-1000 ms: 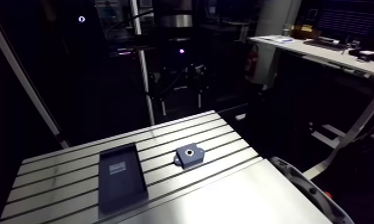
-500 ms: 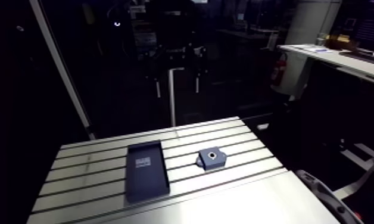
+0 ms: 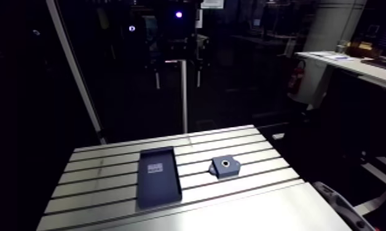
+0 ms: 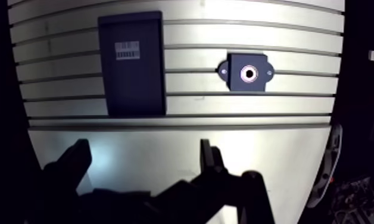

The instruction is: Pick up the bearing and press it into the housing until flush.

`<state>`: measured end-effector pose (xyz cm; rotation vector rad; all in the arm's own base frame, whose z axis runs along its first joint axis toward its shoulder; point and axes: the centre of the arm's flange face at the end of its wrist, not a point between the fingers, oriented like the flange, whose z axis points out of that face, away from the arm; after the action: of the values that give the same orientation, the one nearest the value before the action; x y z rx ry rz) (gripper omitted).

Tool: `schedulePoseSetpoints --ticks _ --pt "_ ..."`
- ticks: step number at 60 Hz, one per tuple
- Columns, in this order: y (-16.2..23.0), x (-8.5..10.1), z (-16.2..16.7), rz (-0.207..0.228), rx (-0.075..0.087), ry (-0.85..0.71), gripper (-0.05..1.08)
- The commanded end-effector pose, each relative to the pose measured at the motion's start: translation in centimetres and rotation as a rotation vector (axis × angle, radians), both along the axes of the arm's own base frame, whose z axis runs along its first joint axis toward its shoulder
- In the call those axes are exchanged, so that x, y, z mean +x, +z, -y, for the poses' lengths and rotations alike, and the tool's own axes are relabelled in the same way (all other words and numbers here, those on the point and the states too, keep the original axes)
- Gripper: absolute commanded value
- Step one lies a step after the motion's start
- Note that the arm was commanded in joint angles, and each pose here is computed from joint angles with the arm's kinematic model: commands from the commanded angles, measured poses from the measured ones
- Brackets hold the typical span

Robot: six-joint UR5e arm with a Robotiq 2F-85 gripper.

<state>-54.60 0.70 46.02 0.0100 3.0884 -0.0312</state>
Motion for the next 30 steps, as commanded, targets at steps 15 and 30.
schedulePoseSetpoints --ticks 15,30 --pt "1.2 0.4 5.5 -0.039 0.052 0.094 0.01" --pt "1.5 0.8 6.9 -0.045 0.056 0.1 0.01"
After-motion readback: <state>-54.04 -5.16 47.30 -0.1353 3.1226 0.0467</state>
